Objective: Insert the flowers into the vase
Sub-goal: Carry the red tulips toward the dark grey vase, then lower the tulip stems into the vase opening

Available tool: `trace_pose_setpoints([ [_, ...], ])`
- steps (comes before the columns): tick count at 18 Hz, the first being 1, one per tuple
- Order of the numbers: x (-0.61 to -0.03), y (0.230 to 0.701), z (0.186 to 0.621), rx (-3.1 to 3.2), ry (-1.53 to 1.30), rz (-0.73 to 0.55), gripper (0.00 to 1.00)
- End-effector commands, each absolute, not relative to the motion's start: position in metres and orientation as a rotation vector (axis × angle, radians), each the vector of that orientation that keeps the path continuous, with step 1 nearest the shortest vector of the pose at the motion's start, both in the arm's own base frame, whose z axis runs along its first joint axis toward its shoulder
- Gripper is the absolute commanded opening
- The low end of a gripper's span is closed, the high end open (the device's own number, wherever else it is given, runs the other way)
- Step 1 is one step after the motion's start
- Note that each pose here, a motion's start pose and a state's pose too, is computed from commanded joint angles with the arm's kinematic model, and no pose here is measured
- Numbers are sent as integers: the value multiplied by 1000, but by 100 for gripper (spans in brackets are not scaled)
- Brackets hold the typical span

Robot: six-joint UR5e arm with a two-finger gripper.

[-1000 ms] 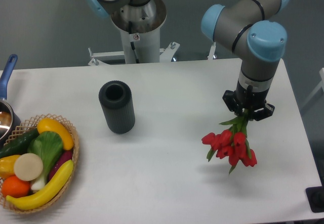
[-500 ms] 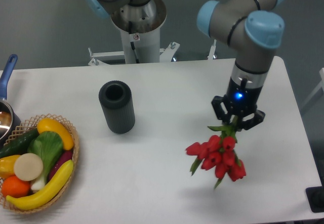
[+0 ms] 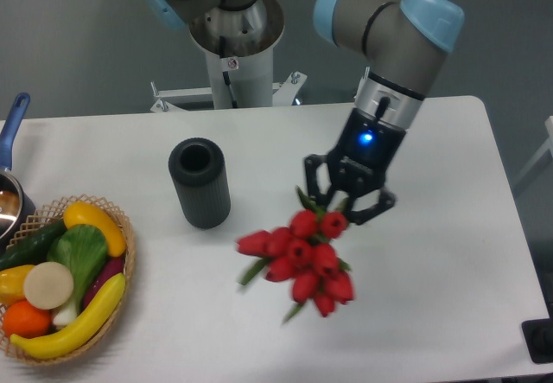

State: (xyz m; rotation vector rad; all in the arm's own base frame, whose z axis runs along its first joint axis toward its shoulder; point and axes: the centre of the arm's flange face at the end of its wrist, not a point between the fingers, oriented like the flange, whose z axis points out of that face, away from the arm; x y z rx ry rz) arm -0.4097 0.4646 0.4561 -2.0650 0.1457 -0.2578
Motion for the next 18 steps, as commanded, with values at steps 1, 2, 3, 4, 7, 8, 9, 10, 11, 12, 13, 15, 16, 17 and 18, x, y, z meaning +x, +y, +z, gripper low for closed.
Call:
trace_pose_setpoints([
  [1, -397, 470, 461, -2051, 168, -272, 0],
  [2, -384, 475, 459, -2039, 189, -295, 0],
  [3, -373, 476, 459, -2020, 203, -315, 0],
  [4, -364, 473, 459, -1977, 212, -339, 0],
  [7, -338, 461, 461, -1824, 260, -380, 0],
  [8, -334, 456, 460, -1801, 264, -384, 0],
  [9, -330, 451, 464, -1780, 266, -386, 0],
  [10, -328, 444, 472, -1755, 266, -385, 0],
  [11, -326, 436, 477, -1734, 258, -386, 0],
  [12, -321, 428, 479, -1719, 254, -385, 0],
  [13, -314, 422, 478, -1718, 252, -384, 0],
  [15, -300, 410, 478, -1716, 247, -375, 0],
  [16, -298, 400, 481, -1715, 231, -363, 0],
  [17, -294, 392, 483, -1711, 225, -350, 0],
  [18, -288, 389, 482, -1712, 223, -350, 0],
])
